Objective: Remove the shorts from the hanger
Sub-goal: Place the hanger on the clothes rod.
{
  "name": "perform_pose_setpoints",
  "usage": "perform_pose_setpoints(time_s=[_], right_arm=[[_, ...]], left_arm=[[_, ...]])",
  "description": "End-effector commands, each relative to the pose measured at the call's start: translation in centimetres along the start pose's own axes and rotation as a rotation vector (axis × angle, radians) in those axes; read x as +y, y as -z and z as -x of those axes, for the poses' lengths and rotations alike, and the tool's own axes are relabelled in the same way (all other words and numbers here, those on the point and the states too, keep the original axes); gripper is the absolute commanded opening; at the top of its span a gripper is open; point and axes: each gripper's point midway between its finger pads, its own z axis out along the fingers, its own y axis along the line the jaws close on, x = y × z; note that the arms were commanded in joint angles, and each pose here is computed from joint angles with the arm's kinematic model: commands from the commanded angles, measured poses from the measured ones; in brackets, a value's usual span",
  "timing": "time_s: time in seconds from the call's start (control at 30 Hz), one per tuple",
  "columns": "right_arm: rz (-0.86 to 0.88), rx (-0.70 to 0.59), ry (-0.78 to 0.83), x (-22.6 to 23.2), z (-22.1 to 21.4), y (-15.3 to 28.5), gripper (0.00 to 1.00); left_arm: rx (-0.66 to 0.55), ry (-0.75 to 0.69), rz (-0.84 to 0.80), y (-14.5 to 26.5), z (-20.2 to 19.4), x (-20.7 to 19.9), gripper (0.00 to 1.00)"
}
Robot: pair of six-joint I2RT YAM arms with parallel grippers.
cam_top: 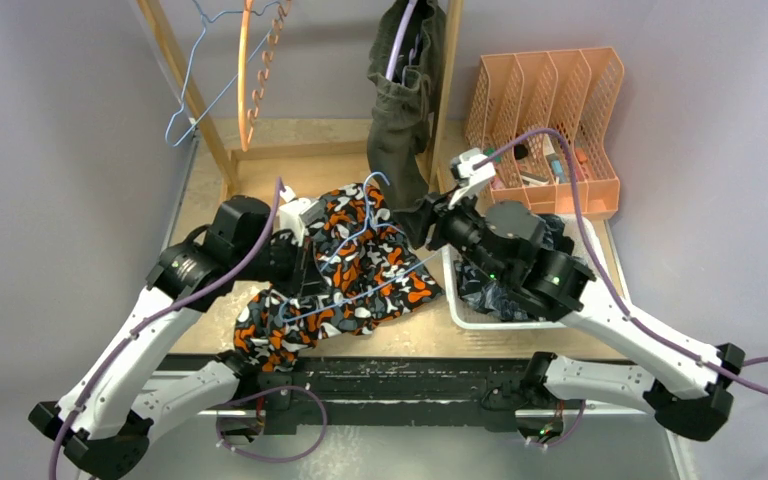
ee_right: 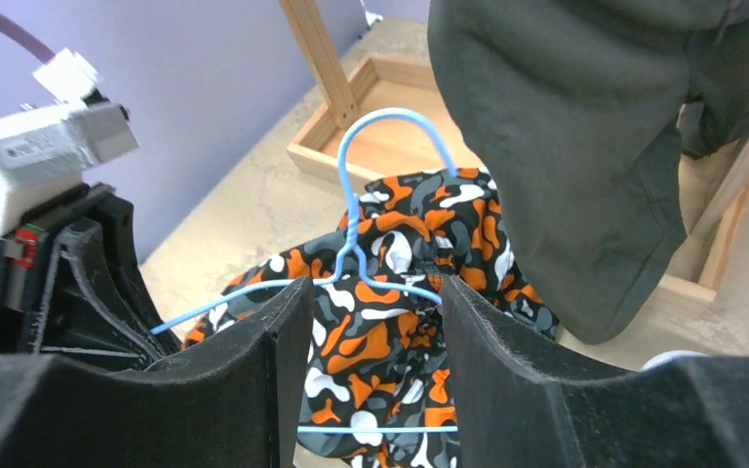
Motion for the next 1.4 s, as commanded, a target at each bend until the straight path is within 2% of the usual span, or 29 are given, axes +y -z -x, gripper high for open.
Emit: perform_pose_setpoints(time_s=[0.0,0.17,0.3,0.4,0.67,0.87,1.1,1.37], right_arm=[[-0.031,-0.127,-0.095,-0.8,3.5,2.7,0.55],[-0.127,-0.203,-0.184,-3.2,4.5,5.4,0.63],[-0.132,-0.231,-0.235,-3.7,4.8,6.6,0.68],[-0.134,-0.206,-0.250,-3.7,4.1,6.5,0.69],[-0.201,-0.107,-0.296,-4.6,1.1,6.3,0.71],[-0.221,-0.076,-0.331,-5.0,-0.2,6.5,0.71],[-0.227,-0.049,-0.405,-5.1,-1.8,6.7,0.72],[-0.217,0.044,-0.470,-4.6,-5.3,6.0,0.72]], left_arm=[[-0.051,0.017,0.020,2.8,-0.3,-1.0,0.00],[-0.159,0.086,0.150,5.4,-0.4,0.3,0.00],[-0.260,0.100,0.282,7.5,1.2,1.7,0.00],[-0.310,0.096,0.341,8.9,2.8,1.9,0.00],[-0.313,0.065,0.534,12.5,5.1,3.1,0.00],[-0.349,0.051,0.522,11.7,6.9,3.1,0.00],[-0.449,-0.018,0.394,10.0,12.5,0.6,0.00],[-0.566,-0.015,0.544,11.2,17.7,2.1,0.00]])
